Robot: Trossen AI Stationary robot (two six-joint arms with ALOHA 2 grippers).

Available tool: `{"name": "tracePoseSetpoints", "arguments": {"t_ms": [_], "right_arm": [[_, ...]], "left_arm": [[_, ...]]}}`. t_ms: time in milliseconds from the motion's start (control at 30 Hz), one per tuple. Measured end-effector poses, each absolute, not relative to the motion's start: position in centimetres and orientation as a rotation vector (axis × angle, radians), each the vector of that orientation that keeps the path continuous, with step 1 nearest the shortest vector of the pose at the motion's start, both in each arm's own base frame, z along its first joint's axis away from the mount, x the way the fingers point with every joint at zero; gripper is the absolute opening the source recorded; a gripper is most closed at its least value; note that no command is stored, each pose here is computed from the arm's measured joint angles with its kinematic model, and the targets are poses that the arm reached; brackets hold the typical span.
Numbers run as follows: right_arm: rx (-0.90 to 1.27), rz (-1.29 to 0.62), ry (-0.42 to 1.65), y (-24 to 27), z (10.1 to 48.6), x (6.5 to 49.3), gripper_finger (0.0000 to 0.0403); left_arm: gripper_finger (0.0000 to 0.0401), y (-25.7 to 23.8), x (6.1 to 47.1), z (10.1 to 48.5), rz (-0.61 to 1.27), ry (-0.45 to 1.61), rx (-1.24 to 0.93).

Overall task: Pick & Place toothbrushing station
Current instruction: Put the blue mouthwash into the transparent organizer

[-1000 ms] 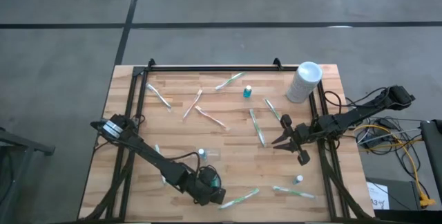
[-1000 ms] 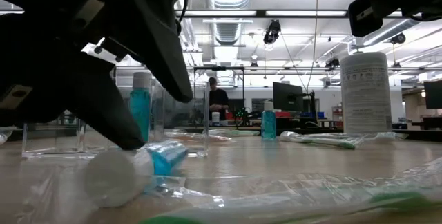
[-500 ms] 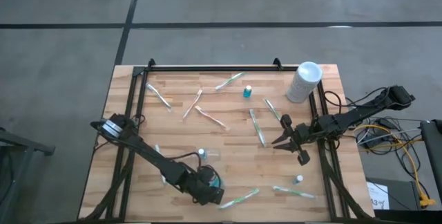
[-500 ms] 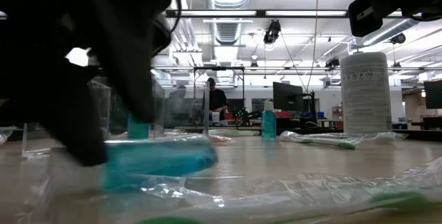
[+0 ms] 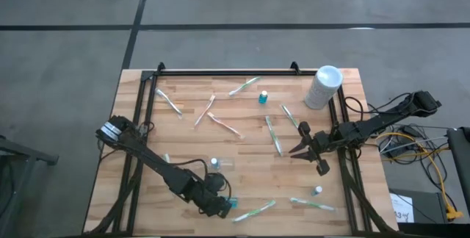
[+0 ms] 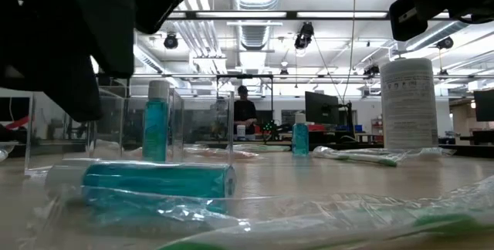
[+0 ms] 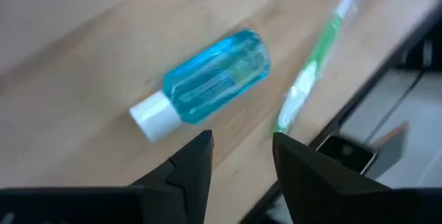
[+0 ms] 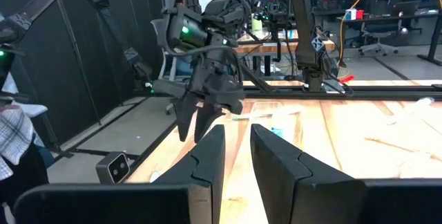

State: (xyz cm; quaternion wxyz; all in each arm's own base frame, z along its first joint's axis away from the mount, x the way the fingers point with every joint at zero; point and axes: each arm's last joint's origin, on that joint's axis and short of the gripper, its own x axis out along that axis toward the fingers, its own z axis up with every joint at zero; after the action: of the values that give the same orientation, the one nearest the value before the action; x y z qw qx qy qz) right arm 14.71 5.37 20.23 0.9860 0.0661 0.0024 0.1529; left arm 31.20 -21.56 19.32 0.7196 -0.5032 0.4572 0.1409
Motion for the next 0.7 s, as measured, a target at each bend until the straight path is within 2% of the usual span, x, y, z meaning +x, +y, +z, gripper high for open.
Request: {"name": "tracePoseSetpoints", "arguments": {"t_ms": [267,400,567,700], "right_arm": [[0.133,0.308,0.005,5.4,20.2,14.7,0.0068],[0.133,0.308,0.005,5.4,20.2,14.7,0.0068],[0.133,0.307,0.005,5.4,20.2,14.7,0.0068],[0.133,0.308,0.005,5.4,20.2,14.7,0.0068]], "left_arm": [[0.0156,-22.0,30.3,19.6,0.006,1.029,-0.528],[0.0156,-22.4,29.9,19.6,-0.061,0.973,-0.273],[0.0156,-22.7,29.5,19.6,-0.057,0.911,-0.083],[0.0156,-22.7,29.1,19.2,-0.058,0.935,-0.030]]}}
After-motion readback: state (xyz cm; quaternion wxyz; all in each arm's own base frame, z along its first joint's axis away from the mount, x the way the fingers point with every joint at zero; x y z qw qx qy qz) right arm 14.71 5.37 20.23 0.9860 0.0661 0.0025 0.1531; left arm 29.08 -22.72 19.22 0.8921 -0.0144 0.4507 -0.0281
